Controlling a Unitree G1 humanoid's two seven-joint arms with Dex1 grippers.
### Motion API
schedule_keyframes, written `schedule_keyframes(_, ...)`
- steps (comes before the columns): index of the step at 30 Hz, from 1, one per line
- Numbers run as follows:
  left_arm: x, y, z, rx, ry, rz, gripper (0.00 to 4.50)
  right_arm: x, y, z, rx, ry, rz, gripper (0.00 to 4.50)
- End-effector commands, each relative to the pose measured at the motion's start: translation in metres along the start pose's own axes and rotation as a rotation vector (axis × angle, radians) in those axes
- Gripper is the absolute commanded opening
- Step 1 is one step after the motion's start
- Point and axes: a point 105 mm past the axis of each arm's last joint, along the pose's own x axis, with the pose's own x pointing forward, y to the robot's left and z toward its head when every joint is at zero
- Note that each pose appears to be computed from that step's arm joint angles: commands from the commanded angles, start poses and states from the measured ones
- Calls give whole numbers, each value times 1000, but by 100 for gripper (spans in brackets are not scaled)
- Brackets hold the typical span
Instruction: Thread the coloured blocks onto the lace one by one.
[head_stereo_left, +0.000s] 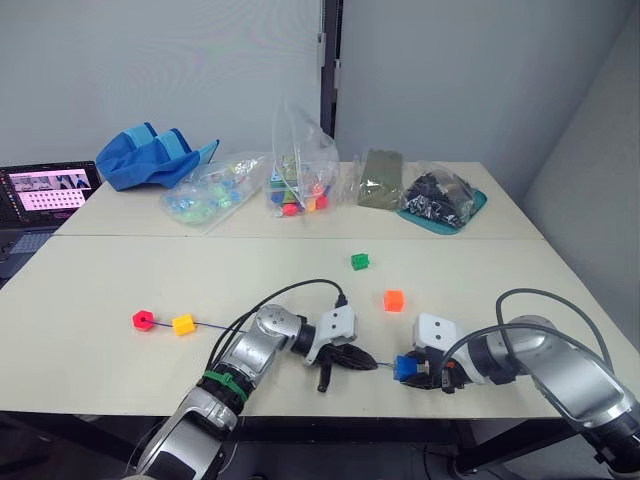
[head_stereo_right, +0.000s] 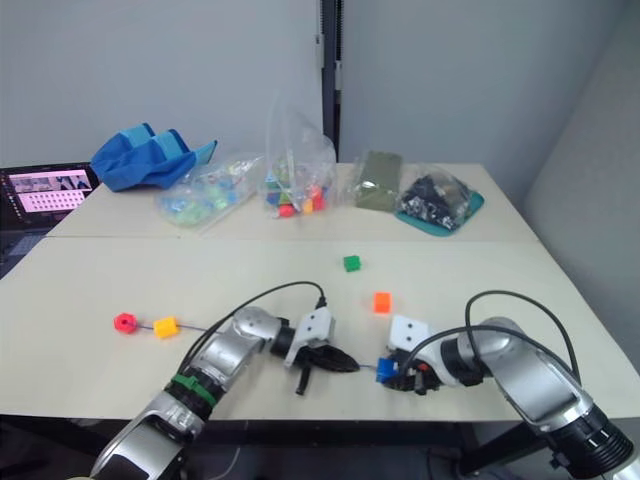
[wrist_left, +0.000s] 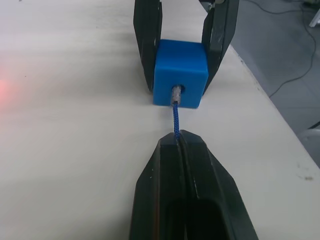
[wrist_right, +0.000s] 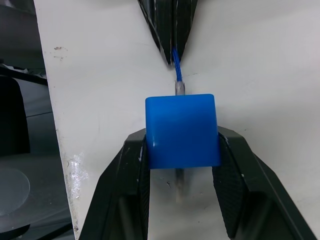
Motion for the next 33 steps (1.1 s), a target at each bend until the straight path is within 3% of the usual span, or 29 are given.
schedule_keyframes(1,10,1,9,8,-25,-7,0,-1,2,4,-13,-8,-2,118)
schedule_keyframes(10,16,3,10,-5,-6,-11,0,-1,2,6,-12,-13,1,118)
schedule_keyframes(14,4,1,13,-31,-22,-41,122,-3,3,6,14,-25,1,118)
schedule_keyframes(16,0,0,13,-28,-21,-43,187,-4,2,7,12,-30,-7,226)
schedule_keyframes(22,-1,0,6,-22,5,-41,386,-17,3,9,43,-35,-31,433)
schedule_keyframes(23,1,0,6,-16,-1,-43,413,-20,2,9,53,-36,-47,450)
schedule_keyframes(29,20,0,20,70,-55,-63,413,-44,4,-3,127,-23,-153,450)
schedule_keyframes(33,34,-3,19,90,-39,-96,413,-58,11,-13,189,-20,-227,450)
